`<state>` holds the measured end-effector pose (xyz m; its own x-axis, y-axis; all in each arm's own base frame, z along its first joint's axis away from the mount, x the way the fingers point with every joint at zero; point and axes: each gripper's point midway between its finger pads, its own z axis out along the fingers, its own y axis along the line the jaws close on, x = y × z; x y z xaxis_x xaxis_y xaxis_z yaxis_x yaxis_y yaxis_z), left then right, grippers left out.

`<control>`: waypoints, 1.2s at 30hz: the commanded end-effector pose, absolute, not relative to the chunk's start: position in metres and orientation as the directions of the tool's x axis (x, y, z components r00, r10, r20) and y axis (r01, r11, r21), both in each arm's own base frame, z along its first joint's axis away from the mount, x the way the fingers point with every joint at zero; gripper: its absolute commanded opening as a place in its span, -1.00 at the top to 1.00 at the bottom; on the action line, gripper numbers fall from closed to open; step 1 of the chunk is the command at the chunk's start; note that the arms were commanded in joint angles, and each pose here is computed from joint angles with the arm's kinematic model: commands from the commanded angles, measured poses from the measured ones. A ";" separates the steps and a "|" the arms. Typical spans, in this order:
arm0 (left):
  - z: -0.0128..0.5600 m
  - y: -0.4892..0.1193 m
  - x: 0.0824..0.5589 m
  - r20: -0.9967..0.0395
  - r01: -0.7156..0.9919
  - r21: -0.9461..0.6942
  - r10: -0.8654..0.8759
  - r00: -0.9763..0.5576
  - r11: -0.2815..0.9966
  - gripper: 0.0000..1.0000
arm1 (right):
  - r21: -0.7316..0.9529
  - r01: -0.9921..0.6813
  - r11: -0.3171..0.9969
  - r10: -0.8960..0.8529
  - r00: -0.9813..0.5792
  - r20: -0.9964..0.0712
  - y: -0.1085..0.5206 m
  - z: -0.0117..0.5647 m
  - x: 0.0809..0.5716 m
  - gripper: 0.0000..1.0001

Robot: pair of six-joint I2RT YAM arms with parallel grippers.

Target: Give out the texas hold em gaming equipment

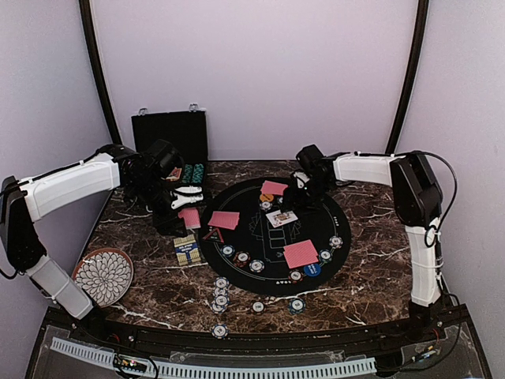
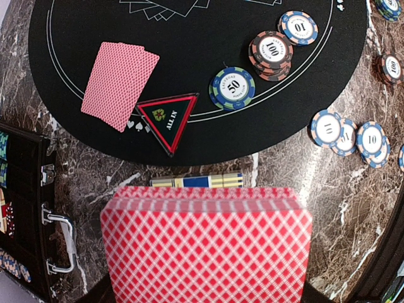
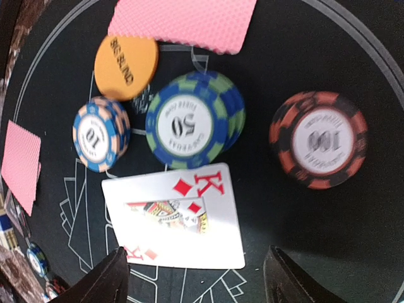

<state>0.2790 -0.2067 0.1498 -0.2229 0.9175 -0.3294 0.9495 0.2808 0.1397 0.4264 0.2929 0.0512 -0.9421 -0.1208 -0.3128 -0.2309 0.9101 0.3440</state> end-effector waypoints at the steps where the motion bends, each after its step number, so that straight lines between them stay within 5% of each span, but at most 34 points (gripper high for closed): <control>1: 0.164 -0.203 0.272 -0.349 0.950 0.152 0.914 -0.205 0.271 1.00 | 0.428 -0.256 0.867 -0.118 -0.939 -0.324 0.302 0.046 0.429 -0.47; 36: 0.166 -0.203 0.272 -0.352 0.949 0.156 0.913 -0.205 0.273 1.00 | 0.625 -0.220 0.749 -0.105 -0.971 -0.216 0.355 0.023 0.376 -0.33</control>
